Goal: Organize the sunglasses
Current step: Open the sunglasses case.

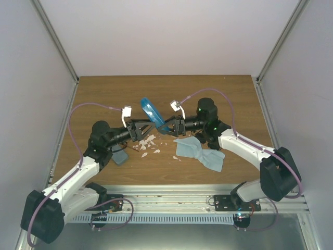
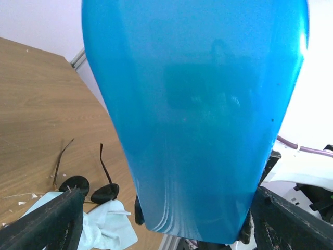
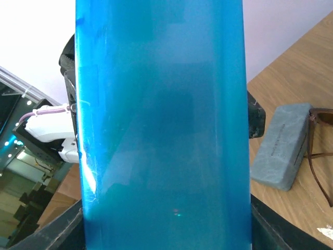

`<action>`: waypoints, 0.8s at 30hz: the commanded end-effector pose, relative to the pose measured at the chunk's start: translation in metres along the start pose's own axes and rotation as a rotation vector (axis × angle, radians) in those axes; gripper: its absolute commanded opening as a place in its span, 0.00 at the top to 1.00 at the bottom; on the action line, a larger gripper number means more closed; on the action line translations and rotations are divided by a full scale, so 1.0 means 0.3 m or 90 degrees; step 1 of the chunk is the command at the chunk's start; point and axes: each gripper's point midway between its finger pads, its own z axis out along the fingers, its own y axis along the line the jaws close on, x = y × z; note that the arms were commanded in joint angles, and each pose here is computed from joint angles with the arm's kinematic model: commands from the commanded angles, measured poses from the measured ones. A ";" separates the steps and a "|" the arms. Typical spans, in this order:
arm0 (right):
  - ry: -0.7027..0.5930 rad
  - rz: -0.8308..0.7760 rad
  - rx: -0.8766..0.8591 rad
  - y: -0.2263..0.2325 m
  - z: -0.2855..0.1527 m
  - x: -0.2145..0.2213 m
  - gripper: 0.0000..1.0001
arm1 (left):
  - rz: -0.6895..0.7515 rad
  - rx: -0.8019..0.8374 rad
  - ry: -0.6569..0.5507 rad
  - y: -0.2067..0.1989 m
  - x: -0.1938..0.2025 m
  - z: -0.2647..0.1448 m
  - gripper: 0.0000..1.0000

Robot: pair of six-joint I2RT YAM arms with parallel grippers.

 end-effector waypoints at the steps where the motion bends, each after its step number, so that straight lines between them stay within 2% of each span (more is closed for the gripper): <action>1: 0.009 -0.010 -0.034 0.044 -0.009 -0.002 0.45 | 0.037 0.063 -0.039 -0.093 -0.074 0.000 0.13; 7: 0.017 -0.010 -0.042 0.058 -0.004 0.012 0.45 | 0.027 0.077 -0.047 -0.108 -0.083 -0.003 0.16; 17: 0.028 0.002 -0.039 0.048 0.014 0.026 0.41 | 0.030 0.084 -0.029 -0.096 -0.058 0.005 0.38; 21: 0.018 -0.008 -0.014 0.040 0.010 0.010 0.20 | 0.036 0.084 -0.024 -0.093 -0.049 0.005 0.48; 24: 0.004 -0.021 0.012 0.026 -0.001 -0.005 0.13 | 0.036 0.074 -0.019 -0.081 -0.046 0.007 0.48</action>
